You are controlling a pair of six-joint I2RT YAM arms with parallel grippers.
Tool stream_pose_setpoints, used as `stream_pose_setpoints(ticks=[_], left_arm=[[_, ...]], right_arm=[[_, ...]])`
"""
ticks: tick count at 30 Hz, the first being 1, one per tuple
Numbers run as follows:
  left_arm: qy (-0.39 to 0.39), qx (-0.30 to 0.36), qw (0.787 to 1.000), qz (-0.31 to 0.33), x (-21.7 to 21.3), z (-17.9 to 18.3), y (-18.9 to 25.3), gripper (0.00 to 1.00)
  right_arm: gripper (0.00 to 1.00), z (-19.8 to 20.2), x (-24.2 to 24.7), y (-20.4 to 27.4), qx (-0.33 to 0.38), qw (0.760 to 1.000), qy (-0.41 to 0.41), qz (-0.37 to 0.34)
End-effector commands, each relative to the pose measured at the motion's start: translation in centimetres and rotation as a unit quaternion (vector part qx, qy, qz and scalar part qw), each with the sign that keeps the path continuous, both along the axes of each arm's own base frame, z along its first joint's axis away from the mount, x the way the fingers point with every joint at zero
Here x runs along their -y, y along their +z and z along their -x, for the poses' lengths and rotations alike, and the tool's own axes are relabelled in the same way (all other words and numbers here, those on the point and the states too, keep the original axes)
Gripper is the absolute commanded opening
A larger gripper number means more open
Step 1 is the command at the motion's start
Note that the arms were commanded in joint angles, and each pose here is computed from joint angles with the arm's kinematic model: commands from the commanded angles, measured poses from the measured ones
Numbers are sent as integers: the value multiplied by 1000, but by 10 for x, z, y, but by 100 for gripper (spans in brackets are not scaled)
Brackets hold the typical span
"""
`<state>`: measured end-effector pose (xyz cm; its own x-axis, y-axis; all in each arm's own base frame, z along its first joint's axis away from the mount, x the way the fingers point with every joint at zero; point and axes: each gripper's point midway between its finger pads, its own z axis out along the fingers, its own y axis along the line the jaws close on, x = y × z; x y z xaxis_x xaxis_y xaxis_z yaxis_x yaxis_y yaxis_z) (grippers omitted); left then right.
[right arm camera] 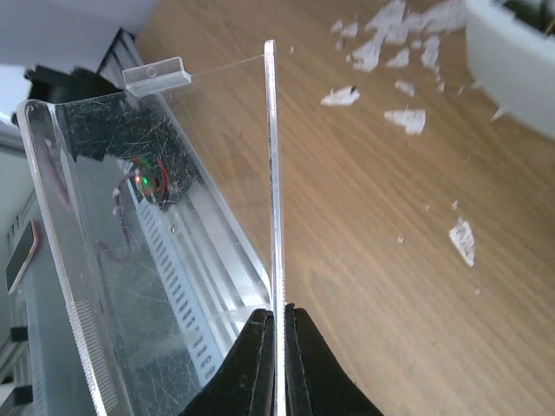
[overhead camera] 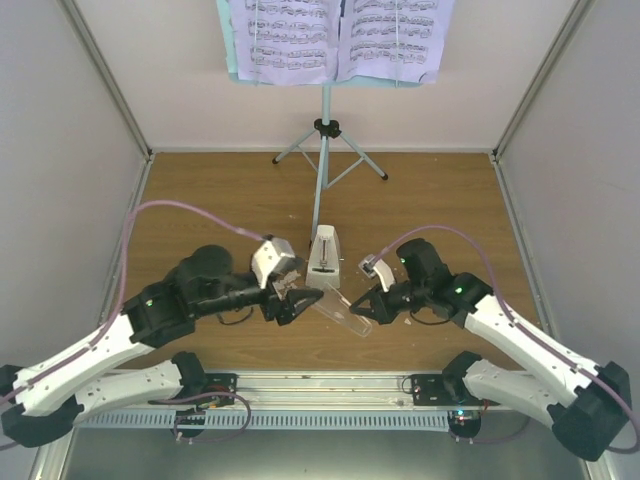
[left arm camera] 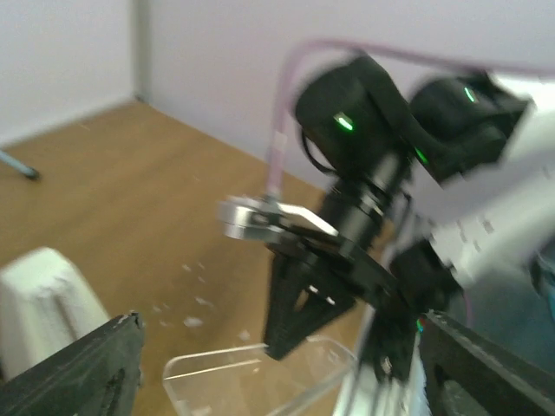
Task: Pack up the instrument practice props
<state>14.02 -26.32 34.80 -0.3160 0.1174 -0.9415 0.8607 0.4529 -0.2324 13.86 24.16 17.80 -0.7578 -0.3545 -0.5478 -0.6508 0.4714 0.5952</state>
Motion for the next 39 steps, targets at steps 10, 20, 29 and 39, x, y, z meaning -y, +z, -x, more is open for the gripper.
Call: stream_pose_setpoints(ticks=[10,20,29,39], left_arm=[[-244,-157,953,-83,30,78,-82,61],[-246,-171,947,-113,42,70,-100,64],[-281,-198,928,-146,54,73,-128,43],[-306,-229,909,-165,52,83,-139,40]], right_arm=[[7,49,-9,-9,-91,989,114,-13],[7,51,-11,-19,-97,988,121,12],[7,59,-18,-21,-104,984,146,18],[7,58,-18,-22,-99,983,153,30]])
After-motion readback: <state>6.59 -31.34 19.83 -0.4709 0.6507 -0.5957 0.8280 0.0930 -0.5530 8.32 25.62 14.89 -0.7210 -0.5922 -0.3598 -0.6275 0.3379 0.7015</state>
